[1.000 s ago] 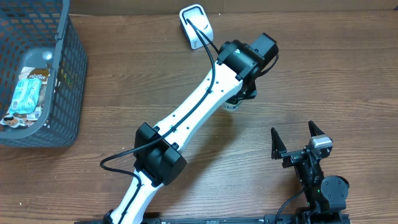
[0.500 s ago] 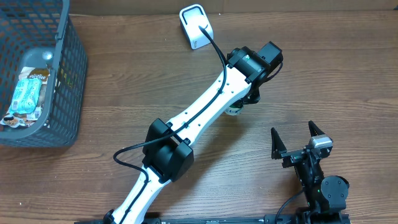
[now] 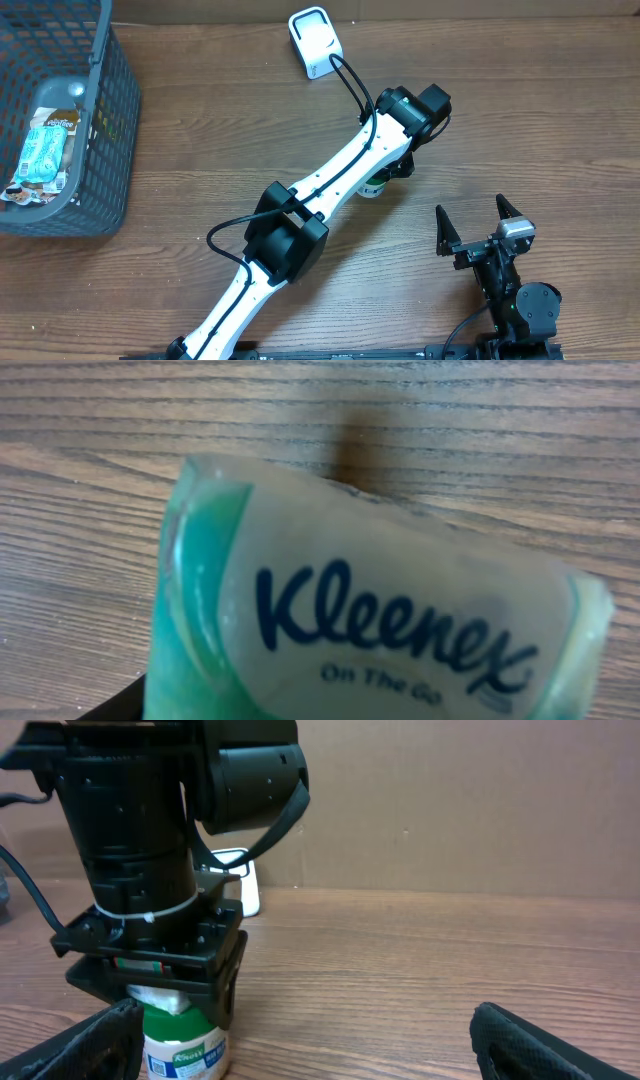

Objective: Scan the item barcode

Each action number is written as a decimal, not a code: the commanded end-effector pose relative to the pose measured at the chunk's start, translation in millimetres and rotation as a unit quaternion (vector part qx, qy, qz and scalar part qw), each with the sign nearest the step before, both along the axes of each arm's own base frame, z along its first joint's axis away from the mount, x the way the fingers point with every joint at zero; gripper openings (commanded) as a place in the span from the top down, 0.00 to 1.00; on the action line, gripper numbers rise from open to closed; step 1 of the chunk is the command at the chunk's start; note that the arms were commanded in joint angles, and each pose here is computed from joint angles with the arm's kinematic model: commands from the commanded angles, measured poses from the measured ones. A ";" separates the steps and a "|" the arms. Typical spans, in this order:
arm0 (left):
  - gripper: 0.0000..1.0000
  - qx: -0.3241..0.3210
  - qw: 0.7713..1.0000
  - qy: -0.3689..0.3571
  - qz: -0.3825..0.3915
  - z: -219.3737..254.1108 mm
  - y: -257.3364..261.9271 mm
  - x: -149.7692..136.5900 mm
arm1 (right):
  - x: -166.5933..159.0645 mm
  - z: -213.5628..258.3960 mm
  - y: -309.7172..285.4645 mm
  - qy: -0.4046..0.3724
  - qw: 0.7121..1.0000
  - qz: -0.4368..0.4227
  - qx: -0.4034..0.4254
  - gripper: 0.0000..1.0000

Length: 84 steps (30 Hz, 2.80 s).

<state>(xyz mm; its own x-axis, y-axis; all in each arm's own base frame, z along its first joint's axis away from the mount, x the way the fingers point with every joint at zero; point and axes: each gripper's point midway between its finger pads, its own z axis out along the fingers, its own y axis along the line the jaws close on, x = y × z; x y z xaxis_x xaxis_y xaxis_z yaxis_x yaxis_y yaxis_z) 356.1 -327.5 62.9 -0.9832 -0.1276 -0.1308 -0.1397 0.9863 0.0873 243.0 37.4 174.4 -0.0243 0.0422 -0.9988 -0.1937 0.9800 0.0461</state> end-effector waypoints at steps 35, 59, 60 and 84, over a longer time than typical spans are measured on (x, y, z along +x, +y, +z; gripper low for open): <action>0.00 -0.077 0.990 0.044 -0.112 49.6 2.5 1.3 | 0.5 -2.2 -2.3 -0.001 1.000 -0.006 -0.002 0.00; 0.43 -0.077 0.980 0.051 -0.174 48.9 10.7 7.1 | 0.5 -2.2 -2.2 -0.001 1.000 -0.006 -0.002 0.00; 0.44 -0.077 0.980 0.051 -0.174 48.9 10.8 7.1 | 0.5 -2.2 -2.2 -0.001 1.000 -0.006 -0.002 0.00; 0.34 -0.086 0.978 0.070 -0.176 48.9 7.5 -2.9 | 0.5 -2.2 -2.3 -0.001 1.000 -0.006 -0.002 0.00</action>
<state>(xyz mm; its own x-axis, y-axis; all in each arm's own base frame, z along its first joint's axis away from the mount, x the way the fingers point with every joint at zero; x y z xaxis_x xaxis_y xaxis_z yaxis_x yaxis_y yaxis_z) 357.7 -311.4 94.7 -0.9809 0.1926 0.0285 0.1908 0.9801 -0.0546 243.0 37.5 174.3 -0.0247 0.0422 -0.9988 -0.1941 0.9799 0.0461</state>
